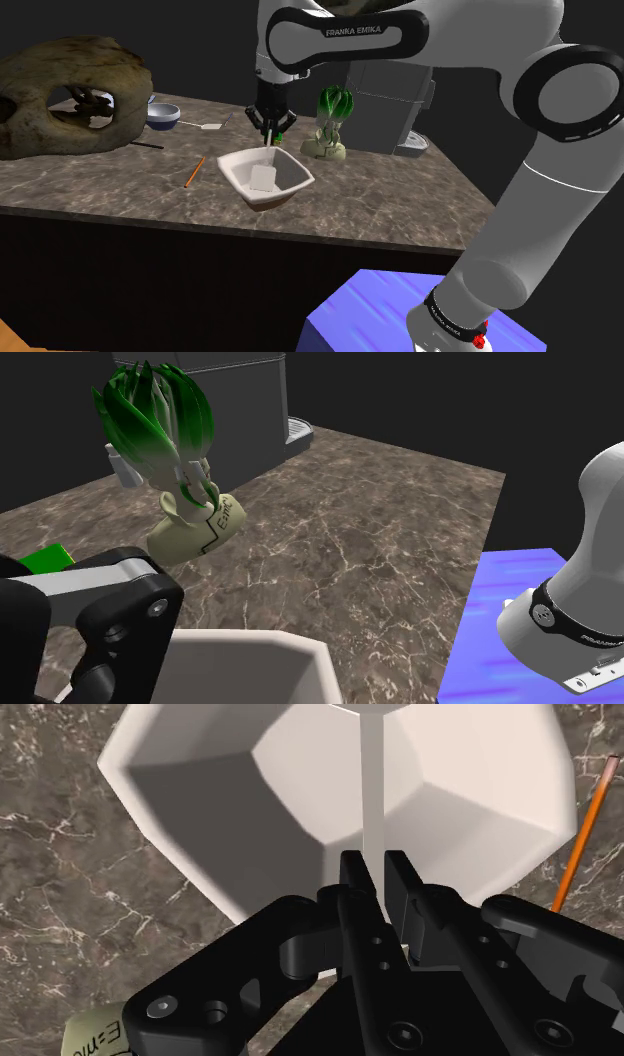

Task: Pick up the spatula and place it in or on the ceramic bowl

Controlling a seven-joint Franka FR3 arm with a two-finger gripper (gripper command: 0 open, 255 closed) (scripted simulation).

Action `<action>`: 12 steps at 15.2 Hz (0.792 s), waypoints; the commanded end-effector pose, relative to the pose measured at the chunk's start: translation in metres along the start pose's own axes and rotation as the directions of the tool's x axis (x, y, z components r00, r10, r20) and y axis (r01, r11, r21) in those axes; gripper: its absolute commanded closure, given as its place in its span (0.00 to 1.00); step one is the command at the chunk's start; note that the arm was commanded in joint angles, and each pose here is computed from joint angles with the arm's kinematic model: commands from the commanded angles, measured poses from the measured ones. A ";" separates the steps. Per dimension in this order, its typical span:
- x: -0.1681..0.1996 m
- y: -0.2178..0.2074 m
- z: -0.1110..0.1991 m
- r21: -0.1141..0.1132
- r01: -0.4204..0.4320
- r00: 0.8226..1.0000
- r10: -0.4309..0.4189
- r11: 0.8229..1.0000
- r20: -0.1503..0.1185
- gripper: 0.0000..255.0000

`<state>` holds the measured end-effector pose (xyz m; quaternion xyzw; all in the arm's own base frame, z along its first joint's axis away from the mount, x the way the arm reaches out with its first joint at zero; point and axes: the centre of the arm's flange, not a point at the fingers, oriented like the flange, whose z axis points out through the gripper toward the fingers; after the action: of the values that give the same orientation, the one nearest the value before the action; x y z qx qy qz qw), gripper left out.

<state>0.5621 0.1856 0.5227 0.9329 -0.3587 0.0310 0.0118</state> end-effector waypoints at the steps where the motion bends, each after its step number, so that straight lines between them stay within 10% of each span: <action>1: -0.001 -0.002 0.009 0.000 -0.001 1.000 0.001 1.000 0.000 1.00; 12: -0.005 -0.002 0.067 0.000 -0.001 1.000 0.001 1.000 0.000 1.00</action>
<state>0.5617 0.1875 0.4619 0.9328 -0.3590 0.0309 0.0119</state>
